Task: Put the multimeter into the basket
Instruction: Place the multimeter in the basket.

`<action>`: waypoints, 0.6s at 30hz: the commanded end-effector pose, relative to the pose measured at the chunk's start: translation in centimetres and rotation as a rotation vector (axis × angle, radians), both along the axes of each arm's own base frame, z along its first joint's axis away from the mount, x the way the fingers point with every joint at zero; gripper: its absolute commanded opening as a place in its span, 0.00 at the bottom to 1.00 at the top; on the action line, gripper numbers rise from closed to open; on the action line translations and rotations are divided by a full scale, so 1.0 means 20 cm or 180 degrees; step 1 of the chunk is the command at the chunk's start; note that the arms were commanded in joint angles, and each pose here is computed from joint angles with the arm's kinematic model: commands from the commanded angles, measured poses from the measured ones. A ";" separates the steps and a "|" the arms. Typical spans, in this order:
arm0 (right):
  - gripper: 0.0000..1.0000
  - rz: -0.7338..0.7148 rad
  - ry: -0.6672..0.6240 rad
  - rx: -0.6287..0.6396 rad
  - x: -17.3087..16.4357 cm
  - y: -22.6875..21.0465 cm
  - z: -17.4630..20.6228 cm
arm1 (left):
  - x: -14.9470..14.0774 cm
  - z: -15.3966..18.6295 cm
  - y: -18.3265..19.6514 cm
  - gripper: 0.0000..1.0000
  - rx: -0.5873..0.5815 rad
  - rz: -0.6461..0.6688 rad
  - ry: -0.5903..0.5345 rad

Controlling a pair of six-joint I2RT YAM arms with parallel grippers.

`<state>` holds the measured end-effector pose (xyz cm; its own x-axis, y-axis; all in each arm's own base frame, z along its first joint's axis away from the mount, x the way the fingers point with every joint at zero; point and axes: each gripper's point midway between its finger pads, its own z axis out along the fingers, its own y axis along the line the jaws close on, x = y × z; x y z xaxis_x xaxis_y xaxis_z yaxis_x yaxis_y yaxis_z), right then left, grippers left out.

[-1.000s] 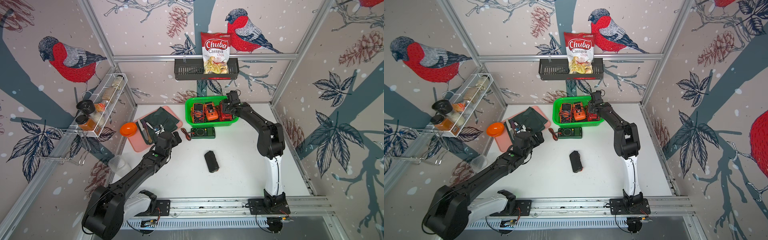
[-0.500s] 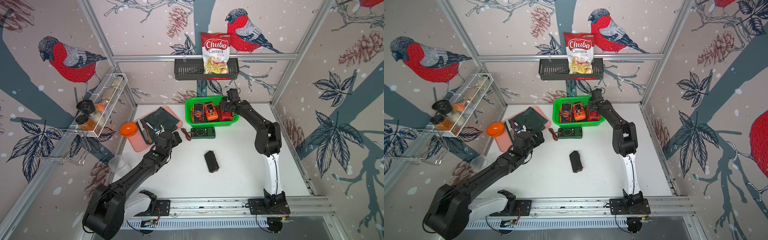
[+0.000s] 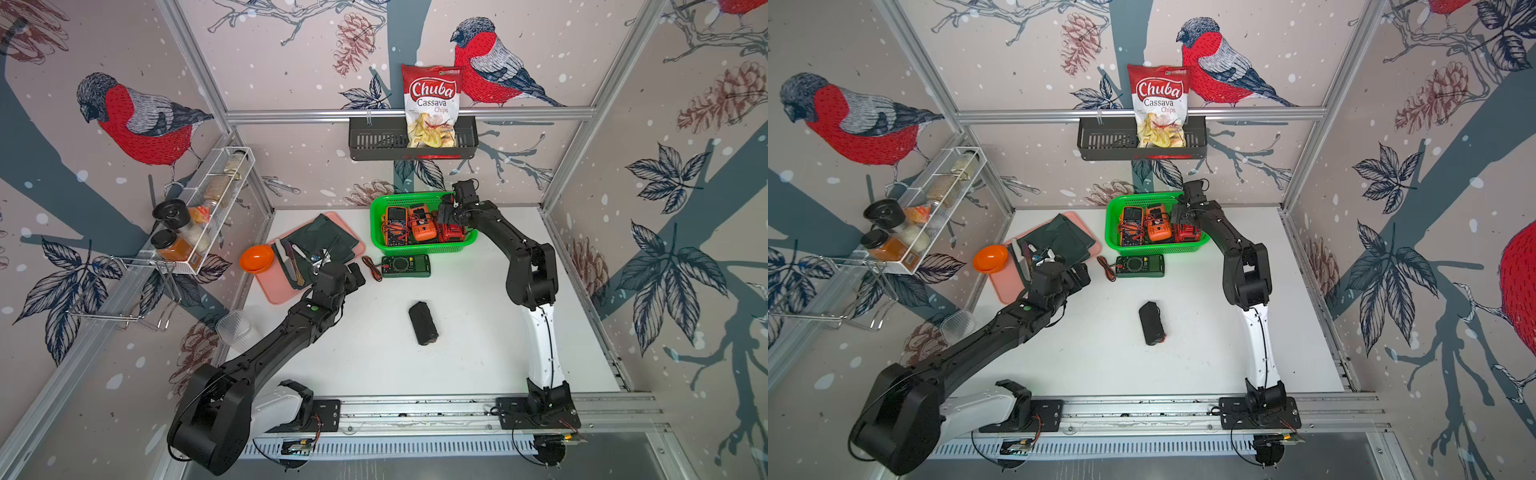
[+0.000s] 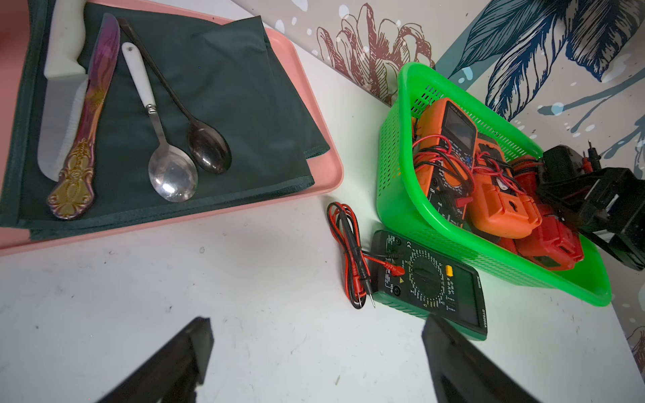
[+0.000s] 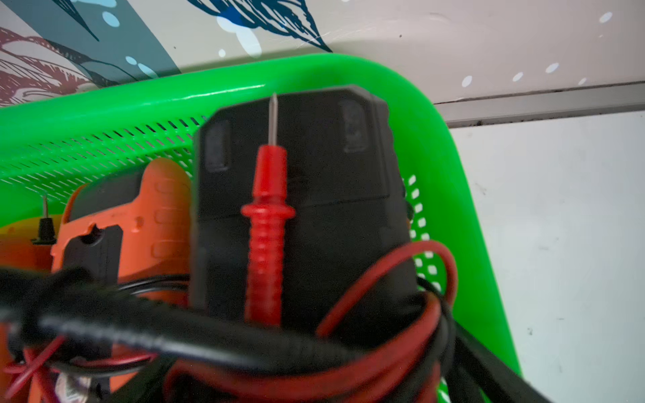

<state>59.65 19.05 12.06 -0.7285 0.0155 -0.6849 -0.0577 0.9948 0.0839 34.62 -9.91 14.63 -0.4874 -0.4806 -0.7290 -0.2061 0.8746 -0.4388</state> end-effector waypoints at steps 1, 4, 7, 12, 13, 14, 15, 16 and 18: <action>1.00 -0.0027 -0.0037 0.0049 -0.01 0.00 0.08 | 0.03 0.05 -0.03 0.97 -0.0076 -0.0046 -0.0121; 1.00 -0.0035 -0.0099 0.0064 -0.03 -0.01 0.17 | 0.03 0.05 -0.03 0.97 -0.0067 -0.0064 -0.0099; 1.00 -0.0002 -0.0155 0.0092 -0.06 0.00 0.25 | 0.04 0.06 -0.03 0.97 -0.0056 -0.0054 -0.0103; 1.00 0.0110 -0.0231 0.0138 -0.16 0.02 0.36 | 0.03 0.05 -0.02 0.97 -0.0047 -0.0043 -0.0096; 1.00 0.0126 -0.0243 0.0144 -0.19 0.02 0.37 | 0.03 0.05 -0.02 0.97 -0.0044 -0.0045 -0.0092; 1.00 0.0150 -0.0253 0.0136 -0.22 0.03 0.39 | 0.03 0.05 -0.02 0.97 -0.0042 -0.0041 -0.0088; 1.00 0.0168 -0.0255 0.0122 -0.26 0.04 0.39 | 0.03 0.04 -0.02 0.98 -0.0036 -0.0039 -0.0082; 1.00 0.0178 -0.0267 0.0107 -0.29 0.05 0.40 | 0.03 0.04 -0.02 0.97 -0.0034 -0.0034 -0.0079; 1.00 0.0252 -0.0298 0.0075 -0.39 0.08 0.41 | 0.03 0.03 -0.02 0.97 -0.0031 -0.0024 -0.0068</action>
<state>53.15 19.91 19.11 -0.6945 -0.0079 -0.7195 -0.1201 0.9872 0.1051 34.79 -10.38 14.60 -0.5019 -0.4786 -0.7205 -0.1938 0.8740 -0.4456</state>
